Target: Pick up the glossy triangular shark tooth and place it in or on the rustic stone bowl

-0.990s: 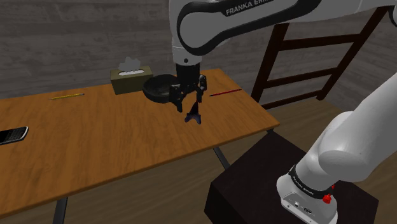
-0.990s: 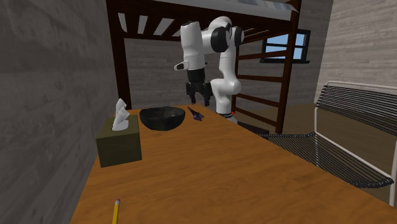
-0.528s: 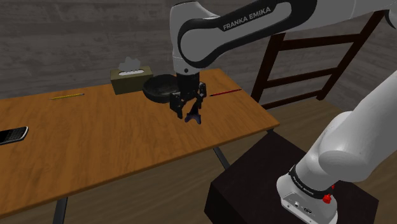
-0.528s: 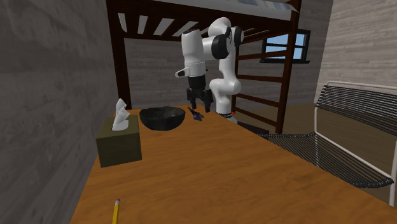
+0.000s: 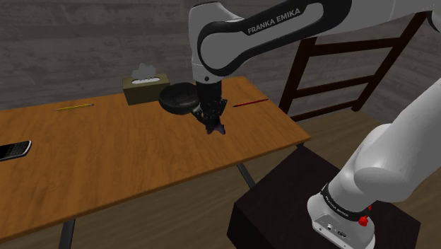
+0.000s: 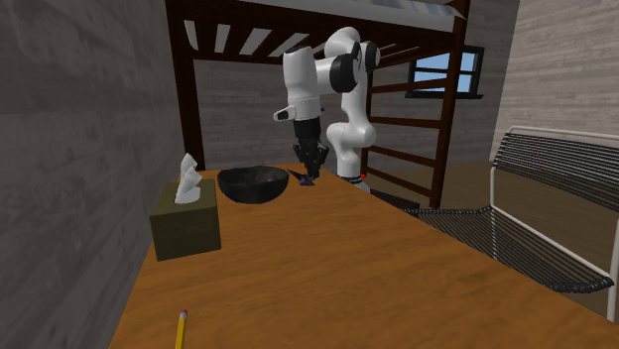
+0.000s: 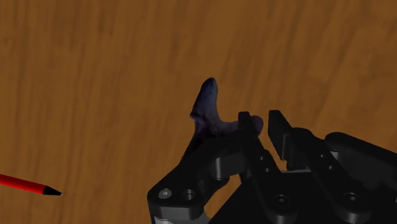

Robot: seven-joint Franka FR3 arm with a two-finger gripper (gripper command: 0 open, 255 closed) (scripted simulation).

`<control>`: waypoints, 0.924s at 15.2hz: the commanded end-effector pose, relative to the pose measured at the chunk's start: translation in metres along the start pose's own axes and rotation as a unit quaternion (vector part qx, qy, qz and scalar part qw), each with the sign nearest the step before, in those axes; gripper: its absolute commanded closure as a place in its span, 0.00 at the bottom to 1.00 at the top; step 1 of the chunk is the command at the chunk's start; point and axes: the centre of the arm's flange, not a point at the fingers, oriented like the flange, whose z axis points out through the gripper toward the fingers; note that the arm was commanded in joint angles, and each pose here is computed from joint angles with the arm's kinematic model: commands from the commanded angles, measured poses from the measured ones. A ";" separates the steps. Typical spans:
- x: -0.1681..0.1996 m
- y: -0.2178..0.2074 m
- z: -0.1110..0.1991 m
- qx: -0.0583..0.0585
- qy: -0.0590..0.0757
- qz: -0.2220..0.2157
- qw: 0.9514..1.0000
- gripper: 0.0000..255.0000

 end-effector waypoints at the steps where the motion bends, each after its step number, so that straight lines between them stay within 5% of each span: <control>1: 0.000 0.000 0.000 0.000 0.000 0.000 1.000 1.00; 7: 0.000 0.000 0.000 0.000 0.000 0.000 1.000 1.00; 8: 0.000 0.000 0.000 0.000 0.000 0.000 1.000 0.00; 10: -0.041 0.031 -0.002 0.027 0.090 -0.028 0.995 0.00; 12: -0.080 0.064 0.005 0.053 0.179 -0.055 0.981 0.00; 14: -0.079 0.064 0.010 0.053 0.181 -0.056 0.980 0.00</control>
